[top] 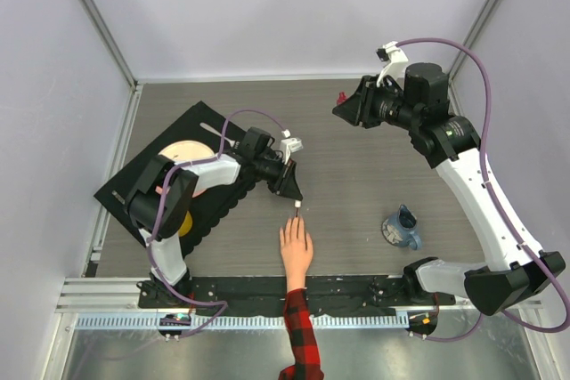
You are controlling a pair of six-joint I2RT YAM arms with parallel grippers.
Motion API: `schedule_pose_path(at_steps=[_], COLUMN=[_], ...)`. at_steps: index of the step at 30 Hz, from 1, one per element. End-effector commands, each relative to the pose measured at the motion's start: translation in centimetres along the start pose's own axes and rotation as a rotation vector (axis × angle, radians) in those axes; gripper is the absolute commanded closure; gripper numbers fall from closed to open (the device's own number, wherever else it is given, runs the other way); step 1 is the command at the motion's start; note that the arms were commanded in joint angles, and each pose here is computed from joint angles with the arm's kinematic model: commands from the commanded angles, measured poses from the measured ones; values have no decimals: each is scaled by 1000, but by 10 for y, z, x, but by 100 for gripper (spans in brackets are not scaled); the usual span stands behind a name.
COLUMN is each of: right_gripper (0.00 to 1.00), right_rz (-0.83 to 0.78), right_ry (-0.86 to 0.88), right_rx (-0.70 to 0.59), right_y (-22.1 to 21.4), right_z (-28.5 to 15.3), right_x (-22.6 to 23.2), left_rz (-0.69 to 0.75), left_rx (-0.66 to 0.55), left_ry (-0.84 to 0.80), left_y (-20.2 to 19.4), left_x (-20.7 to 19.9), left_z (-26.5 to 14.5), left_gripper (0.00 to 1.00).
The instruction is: Paint the nails
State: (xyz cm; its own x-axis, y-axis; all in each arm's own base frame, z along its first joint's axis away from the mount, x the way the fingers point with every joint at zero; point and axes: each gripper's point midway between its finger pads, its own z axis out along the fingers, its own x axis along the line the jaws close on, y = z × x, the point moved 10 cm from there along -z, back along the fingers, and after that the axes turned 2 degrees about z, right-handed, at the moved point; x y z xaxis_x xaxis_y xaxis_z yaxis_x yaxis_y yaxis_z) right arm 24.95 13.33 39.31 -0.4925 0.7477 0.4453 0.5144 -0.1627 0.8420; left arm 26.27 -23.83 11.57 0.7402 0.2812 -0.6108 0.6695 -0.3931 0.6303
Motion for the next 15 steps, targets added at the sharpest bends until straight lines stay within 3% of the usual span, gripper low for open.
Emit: schedule_pose_path(at_steps=[1, 15], right_gripper=[99, 99], right_rz=[-18, -12], right_ry=[36, 38], right_rx=[-62, -54], right_y=[16, 16], right_z=[-5, -3], right_x=[8, 6], left_rz=[50, 53], left_rx=[-16, -2], left_ry=[-26, -29], left_y=[12, 13], left_x=[0, 3], left_z=[2, 4], left_gripper=[100, 100])
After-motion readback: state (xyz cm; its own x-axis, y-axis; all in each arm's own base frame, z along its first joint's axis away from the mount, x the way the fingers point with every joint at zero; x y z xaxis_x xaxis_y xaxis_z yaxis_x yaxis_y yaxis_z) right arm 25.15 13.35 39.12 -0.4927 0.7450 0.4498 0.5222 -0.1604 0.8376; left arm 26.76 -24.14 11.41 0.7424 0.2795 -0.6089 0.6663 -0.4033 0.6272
